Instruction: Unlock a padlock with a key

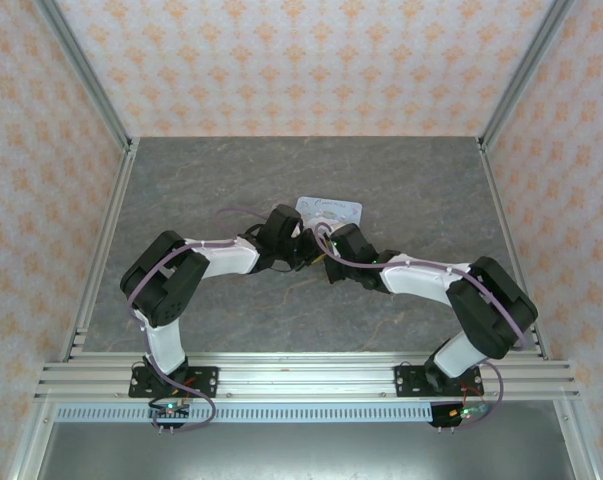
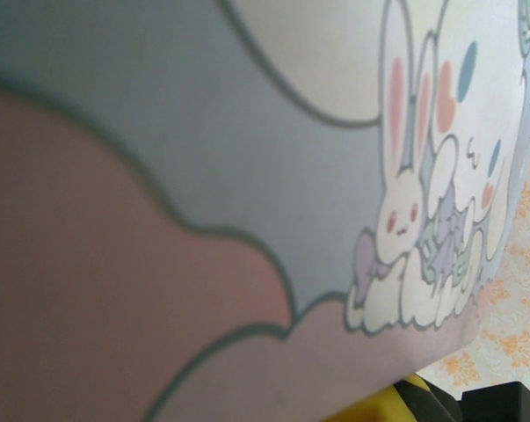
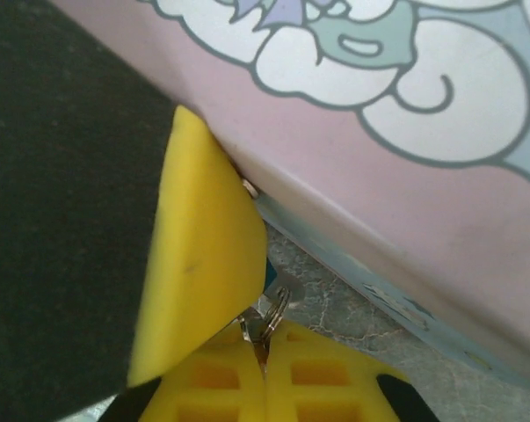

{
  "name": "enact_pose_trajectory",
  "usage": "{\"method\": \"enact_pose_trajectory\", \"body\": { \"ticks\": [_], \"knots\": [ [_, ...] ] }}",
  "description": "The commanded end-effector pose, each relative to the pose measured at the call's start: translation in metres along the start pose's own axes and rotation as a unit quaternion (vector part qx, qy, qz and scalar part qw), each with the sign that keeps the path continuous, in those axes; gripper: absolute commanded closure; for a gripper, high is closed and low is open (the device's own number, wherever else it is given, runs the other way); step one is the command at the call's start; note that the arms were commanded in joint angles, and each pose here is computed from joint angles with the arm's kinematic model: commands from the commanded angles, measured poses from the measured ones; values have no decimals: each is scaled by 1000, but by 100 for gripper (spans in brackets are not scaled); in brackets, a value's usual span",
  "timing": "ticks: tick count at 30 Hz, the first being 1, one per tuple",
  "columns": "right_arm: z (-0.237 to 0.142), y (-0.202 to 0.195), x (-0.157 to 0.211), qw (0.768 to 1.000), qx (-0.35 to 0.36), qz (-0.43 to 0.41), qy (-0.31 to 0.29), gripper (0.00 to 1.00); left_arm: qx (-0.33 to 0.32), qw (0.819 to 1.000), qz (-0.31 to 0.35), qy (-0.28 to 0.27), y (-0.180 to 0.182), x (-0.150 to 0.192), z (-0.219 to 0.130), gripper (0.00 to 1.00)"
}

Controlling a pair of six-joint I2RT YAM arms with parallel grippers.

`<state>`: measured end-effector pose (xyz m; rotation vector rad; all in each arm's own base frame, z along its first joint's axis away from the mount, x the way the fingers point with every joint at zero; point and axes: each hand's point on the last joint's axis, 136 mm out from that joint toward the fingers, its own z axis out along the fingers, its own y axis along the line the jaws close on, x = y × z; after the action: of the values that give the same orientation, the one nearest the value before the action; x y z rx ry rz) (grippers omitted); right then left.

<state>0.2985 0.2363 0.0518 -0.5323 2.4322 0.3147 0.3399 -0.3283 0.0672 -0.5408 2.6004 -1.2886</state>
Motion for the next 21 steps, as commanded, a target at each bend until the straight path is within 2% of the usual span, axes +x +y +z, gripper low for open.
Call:
{"method": "enact_pose_trajectory", "body": {
  "ticks": [1,2,3,6,7,13,15,19,21],
  "knots": [
    [-10,-5,-27,999,11,17,-42,100,13,999,3,30,-9,11,2,100],
    [-11,-4,-27,999,6,18,-41,99,12,999,3,29,-9,11,2,100],
    [-13,-2,-26,999,0,18,-41,93,11,1000,2,29,-8,10,3,100],
    [-22,1,-23,999,-12,22,-44,55,8,1000,2,27,-6,10,3,100],
    [-26,0,-21,999,-14,24,-46,49,6,1000,1,28,-5,10,3,100],
    [-57,-9,-7,995,-19,65,-72,42,-21,999,10,31,8,12,5,100],
    [-64,-12,-3,991,-22,96,-86,40,-31,999,14,34,14,13,5,95],
    [-75,-9,-4,981,-47,160,-103,39,-48,998,28,38,23,17,3,78],
    [-77,-2,-6,974,-71,189,-103,39,-55,997,37,40,26,18,0,63]
  ]
}}
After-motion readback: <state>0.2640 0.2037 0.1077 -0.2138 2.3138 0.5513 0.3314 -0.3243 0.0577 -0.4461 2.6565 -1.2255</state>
